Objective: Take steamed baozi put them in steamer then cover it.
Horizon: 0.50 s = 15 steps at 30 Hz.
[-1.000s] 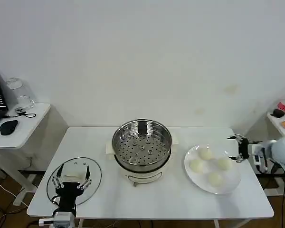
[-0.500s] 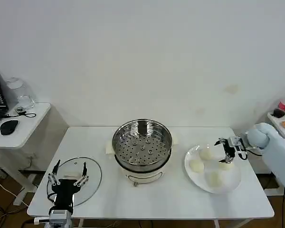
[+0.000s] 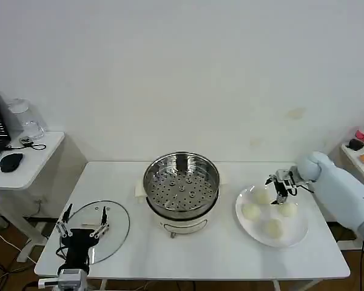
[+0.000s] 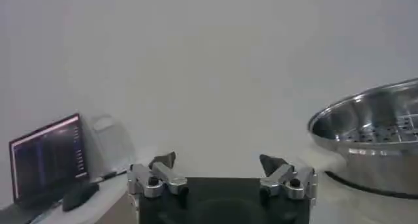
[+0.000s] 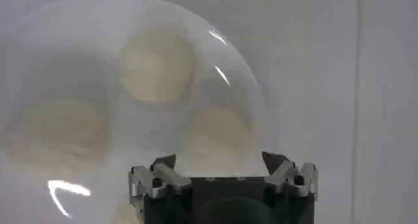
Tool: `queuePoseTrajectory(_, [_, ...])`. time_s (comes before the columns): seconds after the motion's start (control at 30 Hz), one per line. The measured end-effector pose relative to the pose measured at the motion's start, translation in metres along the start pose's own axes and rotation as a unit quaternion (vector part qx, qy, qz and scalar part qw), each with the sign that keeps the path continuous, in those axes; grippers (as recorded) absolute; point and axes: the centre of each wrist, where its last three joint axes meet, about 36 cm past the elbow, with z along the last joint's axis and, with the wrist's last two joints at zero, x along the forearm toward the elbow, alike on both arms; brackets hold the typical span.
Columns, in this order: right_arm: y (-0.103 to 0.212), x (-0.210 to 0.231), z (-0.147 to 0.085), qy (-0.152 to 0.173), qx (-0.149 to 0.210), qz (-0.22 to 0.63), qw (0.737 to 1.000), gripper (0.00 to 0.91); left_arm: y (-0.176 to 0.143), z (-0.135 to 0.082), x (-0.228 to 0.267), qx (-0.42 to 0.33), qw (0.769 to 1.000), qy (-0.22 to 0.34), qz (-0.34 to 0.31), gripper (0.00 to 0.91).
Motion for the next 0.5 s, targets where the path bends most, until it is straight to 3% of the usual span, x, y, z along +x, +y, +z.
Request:
queuePoseTrajectory(0.17, [-0.001,-0.009,-0.004,0.006,0.002,-0.007,1.000,0.816,0.000,-0.001,0.001,0.001,1.000,-0.001,-0.001,0.907])
queuePoseTrajectory(0.43, [-0.002,-0.015,-0.006,0.007,0.001,-0.007,1.000,0.605,0.001,-0.003,0.002,0.002,1.000,-0.006,-0.003,0.907])
queuePoseTrajectory(0.5, [-0.002,-0.015,-0.006,0.007,0.002,-0.007,1.000,0.595,0.002,-0.004,0.003,0.002,1.000,-0.007,-0.004,0.907])
